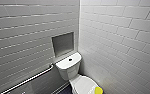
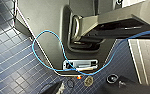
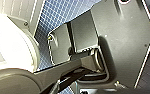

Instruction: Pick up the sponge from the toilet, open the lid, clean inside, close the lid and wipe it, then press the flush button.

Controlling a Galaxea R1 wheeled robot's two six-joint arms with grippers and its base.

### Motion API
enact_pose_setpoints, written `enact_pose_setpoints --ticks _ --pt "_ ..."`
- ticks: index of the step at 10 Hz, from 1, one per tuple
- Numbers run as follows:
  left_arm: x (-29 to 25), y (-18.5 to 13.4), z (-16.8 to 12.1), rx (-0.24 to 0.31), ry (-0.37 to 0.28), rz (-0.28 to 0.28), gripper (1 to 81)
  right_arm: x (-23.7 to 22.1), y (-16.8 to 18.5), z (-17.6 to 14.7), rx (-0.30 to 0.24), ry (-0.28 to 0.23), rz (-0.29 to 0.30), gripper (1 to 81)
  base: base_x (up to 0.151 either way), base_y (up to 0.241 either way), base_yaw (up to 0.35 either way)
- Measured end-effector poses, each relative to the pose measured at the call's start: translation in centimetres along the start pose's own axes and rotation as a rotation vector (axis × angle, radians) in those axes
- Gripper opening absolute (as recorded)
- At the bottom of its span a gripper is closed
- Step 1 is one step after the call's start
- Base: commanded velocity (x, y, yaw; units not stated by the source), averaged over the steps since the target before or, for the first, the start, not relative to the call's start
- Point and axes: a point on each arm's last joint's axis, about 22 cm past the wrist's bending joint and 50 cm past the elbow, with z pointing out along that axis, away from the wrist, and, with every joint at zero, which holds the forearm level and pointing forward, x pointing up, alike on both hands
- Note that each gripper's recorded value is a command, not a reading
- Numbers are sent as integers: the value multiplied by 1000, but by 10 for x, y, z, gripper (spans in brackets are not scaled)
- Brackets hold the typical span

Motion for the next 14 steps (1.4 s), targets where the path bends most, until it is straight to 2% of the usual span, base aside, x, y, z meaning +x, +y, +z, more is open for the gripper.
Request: enact_pose_setpoints --ticks 2,4,6,8,10,12,14 --pt "-1 -2 1 7 -31 -19 811 43 -1 -11 3 12 12 811 0 0 0" --pt "-6 -11 6 39 -65 -35 811 103 -5 -25 11 45 29 811 0 0 0" --pt "-5 -15 15 62 -84 -38 811 137 8 -33 -16 63 68 811 0 0 0" --pt "11 -4 27 48 -70 -33 811 183 17 -43 -36 115 86 811 0 0 0" --pt "30 -12 30 56 -51 -21 811 216 14 -42 -34 151 84 811 0 0 0" --pt "50 -7 41 45 -30 -9 811 276 17 -49 -48 226 68 811 0 0 0" --pt "52 2 53 28 -27 -7 811 316 17 -54 -51 274 60 811 0 0 0"
